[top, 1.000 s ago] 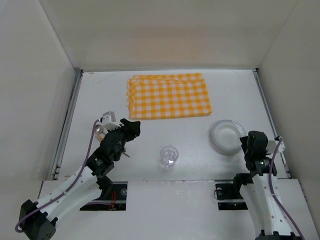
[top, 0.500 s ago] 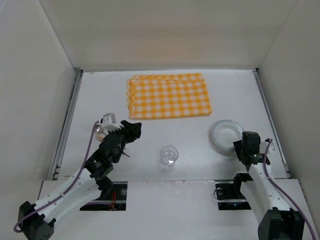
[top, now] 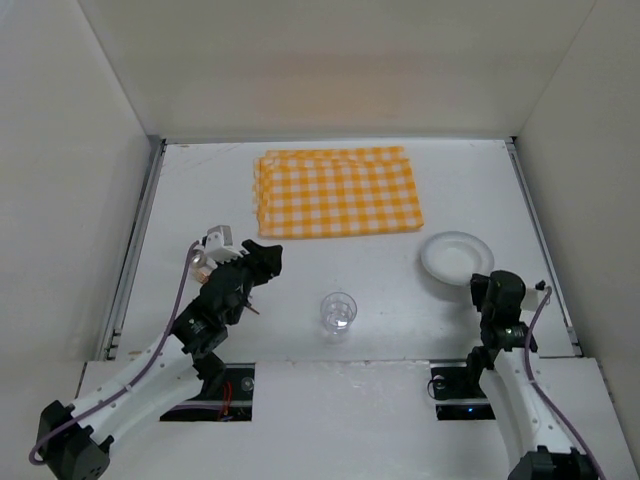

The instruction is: Set the dinner table for one person

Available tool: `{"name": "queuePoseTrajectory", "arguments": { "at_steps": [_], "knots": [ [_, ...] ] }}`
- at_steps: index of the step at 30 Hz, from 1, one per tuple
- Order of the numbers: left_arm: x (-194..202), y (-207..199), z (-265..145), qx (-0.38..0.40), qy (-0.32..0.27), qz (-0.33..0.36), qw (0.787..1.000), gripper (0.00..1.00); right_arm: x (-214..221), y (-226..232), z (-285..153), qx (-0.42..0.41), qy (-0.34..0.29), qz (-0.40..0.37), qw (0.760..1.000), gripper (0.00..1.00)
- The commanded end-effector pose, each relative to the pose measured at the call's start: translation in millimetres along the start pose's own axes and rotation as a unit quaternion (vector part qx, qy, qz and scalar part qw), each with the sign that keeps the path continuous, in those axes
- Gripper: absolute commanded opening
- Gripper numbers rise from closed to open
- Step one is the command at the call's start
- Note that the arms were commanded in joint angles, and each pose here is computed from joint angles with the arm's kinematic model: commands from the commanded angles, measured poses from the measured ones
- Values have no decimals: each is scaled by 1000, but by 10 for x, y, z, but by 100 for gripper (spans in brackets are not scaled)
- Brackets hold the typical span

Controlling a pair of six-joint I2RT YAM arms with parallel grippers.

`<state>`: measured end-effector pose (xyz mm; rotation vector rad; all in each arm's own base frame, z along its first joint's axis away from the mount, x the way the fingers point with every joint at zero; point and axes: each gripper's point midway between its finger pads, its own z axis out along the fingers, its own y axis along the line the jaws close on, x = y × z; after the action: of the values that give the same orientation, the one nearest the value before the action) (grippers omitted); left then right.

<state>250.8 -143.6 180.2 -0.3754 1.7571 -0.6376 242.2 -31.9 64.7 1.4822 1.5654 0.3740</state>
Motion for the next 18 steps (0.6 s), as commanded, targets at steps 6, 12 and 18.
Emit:
{"name": "queuePoseTrajectory", "arguments": {
  "at_steps": [6,12,18],
  "knots": [
    [37,37,78,-2,3,13,1000,53,-356,287,-168,-87,-66,-7,994,2],
    [-5,79,129,-15,-6,12,1000,53,-566,740,-343,-139,-82,-32,986,0],
    [-163,114,174,-28,-23,8,999,53,-737,1562,-643,-229,-86,-26,969,0]
  ]
}}
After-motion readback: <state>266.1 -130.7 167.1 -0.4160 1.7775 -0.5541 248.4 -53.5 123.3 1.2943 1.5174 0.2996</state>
